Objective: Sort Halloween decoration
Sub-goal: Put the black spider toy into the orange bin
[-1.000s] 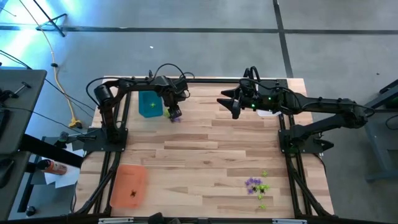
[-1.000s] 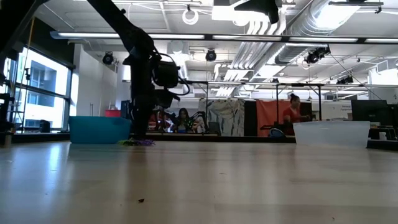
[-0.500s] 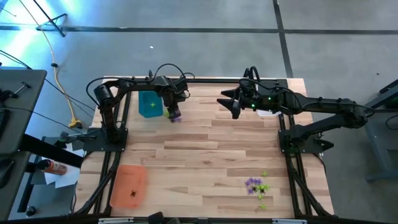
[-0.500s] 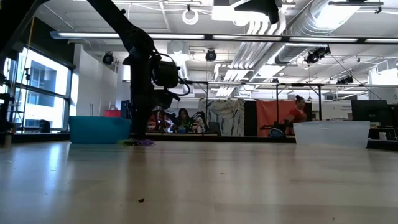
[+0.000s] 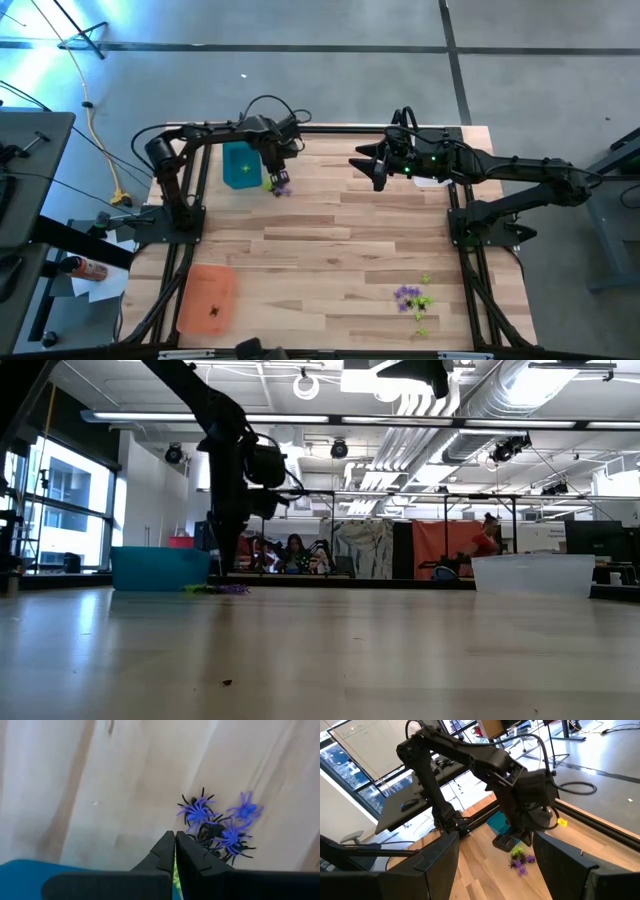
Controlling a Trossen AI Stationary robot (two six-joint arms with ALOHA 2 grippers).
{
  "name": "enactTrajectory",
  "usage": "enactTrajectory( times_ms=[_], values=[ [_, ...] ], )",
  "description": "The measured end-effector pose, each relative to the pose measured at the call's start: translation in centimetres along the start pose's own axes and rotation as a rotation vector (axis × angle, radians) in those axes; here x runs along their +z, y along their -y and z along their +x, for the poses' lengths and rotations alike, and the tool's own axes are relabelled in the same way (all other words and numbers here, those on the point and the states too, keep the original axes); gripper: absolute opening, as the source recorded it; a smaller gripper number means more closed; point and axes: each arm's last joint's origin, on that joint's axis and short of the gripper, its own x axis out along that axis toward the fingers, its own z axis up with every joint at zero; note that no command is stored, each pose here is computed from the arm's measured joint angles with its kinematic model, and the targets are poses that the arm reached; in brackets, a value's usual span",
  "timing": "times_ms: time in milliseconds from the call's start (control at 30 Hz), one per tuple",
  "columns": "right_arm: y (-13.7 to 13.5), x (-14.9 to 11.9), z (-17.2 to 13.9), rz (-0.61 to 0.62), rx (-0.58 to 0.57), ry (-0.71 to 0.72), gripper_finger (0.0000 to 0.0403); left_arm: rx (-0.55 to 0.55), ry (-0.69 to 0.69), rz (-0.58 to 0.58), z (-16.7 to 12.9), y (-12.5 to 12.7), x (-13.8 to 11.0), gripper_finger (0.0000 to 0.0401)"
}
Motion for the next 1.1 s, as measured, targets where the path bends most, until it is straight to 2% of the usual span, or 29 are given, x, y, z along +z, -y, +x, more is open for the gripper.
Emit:
enactTrajectory(
  times_ms=[133,300,500,733,867,1100],
  values=[
    [0.0,0.0,0.0,-0.001,0.0,0.0,0.025,-0.002,-0.005,-0.01,-0.8,0.1,-0.4,0.0001],
    [0.0,-0.1,0.0,-0.009,-0.004,-0.007,0.025,-0.015,-0.053,0.017,-0.4,0.6,-0.6,0.0007],
    [0.2,-0.3,0.0,-0.015,-0.019,-0.035,0.025,-0.01,-0.043,0.026,-0.4,1.7,-0.2,0.0068],
    [0.3,-0.8,0.8,-0.019,-0.034,-0.06,0.025,0.062,-0.059,0.018,-0.3,2.6,-0.1,0.0144],
    [0.4,-1.2,1.6,-0.015,-0.043,-0.078,0.025,0.068,-0.074,0.011,0.2,2.6,-0.4,0.0162],
    [0.5,-1.4,1.9,-0.022,-0.056,-0.078,0.025,0.073,-0.143,0.012,2.0,2.8,-2.0,0.0164]
  ],
)
